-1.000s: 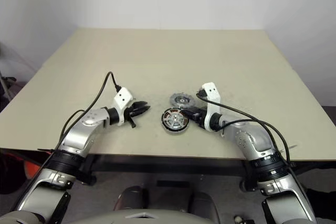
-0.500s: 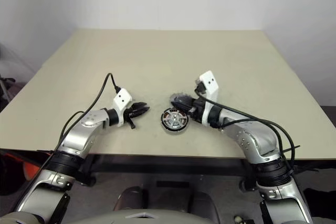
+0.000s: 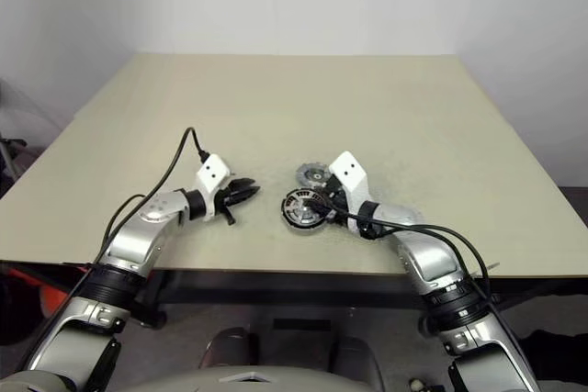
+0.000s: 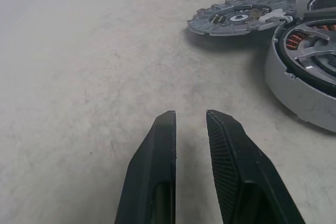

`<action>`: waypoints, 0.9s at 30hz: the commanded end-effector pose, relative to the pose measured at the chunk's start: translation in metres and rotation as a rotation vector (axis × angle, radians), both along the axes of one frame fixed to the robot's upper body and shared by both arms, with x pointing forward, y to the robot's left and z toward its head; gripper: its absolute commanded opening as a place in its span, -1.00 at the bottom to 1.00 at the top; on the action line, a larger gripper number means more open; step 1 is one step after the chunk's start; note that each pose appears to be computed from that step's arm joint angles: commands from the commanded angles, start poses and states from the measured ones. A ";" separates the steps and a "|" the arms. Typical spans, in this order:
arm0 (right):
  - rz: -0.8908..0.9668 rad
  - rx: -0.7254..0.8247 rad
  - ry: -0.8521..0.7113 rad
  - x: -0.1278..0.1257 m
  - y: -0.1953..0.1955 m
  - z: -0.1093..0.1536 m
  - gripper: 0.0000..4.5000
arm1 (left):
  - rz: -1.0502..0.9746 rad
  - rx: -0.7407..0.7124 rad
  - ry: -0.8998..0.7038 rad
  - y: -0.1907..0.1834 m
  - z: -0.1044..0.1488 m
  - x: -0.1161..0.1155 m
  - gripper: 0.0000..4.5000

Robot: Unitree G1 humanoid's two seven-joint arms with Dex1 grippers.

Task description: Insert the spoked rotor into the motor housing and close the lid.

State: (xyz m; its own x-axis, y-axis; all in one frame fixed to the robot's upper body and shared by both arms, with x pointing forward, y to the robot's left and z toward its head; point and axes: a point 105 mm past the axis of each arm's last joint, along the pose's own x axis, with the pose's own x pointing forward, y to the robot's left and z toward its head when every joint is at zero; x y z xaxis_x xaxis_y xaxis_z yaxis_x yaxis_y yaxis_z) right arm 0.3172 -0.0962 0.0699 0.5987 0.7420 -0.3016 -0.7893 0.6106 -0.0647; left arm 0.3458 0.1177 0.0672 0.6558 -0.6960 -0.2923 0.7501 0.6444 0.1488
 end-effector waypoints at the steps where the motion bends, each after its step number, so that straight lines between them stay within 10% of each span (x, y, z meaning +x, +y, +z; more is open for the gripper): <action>1: 0.075 0.030 -0.153 0.001 0.001 0.036 -0.20 | 0.008 -0.001 -0.051 0.002 0.012 0.004 -0.56; 16: 0.151 -0.028 -0.076 -0.007 0.021 -0.013 -0.20 | 0.018 -0.001 -0.041 0.005 0.010 0.000 -0.56; 27: 0.141 0.041 -0.172 0.008 0.007 0.032 -0.20 | 0.046 -0.004 -0.046 0.009 0.010 0.001 -0.56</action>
State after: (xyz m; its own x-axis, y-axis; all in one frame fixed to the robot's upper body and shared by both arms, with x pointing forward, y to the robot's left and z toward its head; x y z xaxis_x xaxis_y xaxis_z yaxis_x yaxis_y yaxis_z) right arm 0.3155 -0.0843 0.0698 0.4985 0.8291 -0.2531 -0.8668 0.4809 -0.1318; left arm 0.3443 0.1272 0.0634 0.6848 -0.6648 -0.2984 0.7212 0.6771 0.1467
